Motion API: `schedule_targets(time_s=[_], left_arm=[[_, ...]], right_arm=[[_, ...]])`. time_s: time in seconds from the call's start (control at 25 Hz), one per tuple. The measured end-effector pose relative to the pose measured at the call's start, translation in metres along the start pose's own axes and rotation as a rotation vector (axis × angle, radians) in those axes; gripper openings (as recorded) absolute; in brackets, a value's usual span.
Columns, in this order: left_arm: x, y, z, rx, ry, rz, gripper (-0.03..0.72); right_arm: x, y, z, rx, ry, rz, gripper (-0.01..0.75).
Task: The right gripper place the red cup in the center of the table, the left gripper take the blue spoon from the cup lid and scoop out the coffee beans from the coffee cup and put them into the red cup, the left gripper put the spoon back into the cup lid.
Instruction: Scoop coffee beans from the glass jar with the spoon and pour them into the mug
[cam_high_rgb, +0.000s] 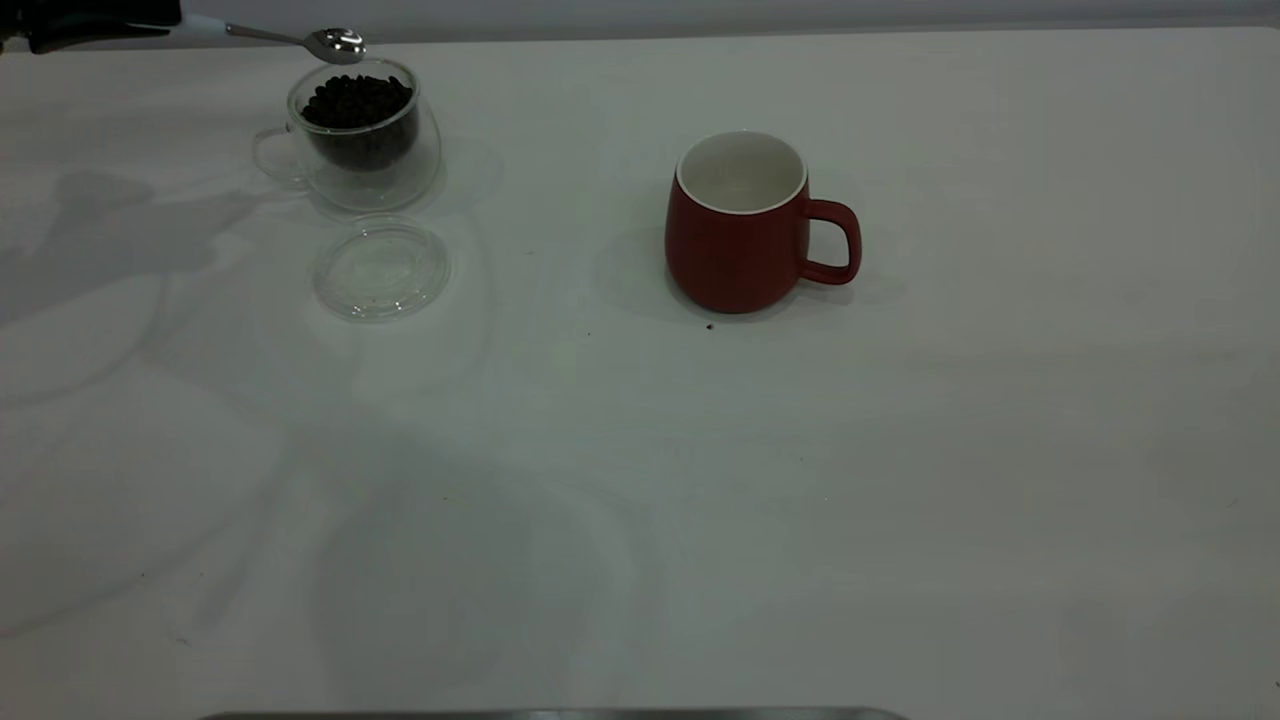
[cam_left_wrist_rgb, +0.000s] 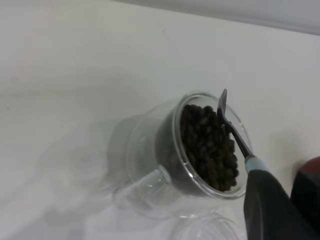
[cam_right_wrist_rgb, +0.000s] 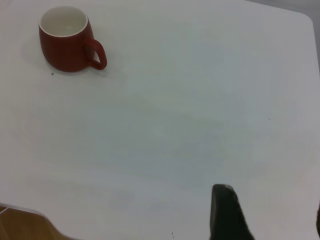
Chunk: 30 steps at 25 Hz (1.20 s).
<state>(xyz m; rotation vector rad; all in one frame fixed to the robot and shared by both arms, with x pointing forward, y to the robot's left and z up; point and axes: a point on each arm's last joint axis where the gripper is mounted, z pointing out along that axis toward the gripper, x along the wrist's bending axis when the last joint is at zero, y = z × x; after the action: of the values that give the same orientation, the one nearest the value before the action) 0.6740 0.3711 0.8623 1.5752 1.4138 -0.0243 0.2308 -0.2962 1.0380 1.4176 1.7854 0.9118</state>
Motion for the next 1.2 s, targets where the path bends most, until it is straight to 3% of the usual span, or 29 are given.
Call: schedule_targets(time_s=[0.68, 1.2], left_arm=[[0.007, -0.014, 0.015, 0.037, 0.007, -0.024, 0.124], [0.010, -0.025, 0.022, 0.063, -0.034, -0.180, 0.124]], right_arm=[[0.000, 0.000, 0.000, 0.000, 0.000, 0.000, 0.457], [0.000, 0.000, 0.000, 0.000, 0.000, 0.000, 0.457]])
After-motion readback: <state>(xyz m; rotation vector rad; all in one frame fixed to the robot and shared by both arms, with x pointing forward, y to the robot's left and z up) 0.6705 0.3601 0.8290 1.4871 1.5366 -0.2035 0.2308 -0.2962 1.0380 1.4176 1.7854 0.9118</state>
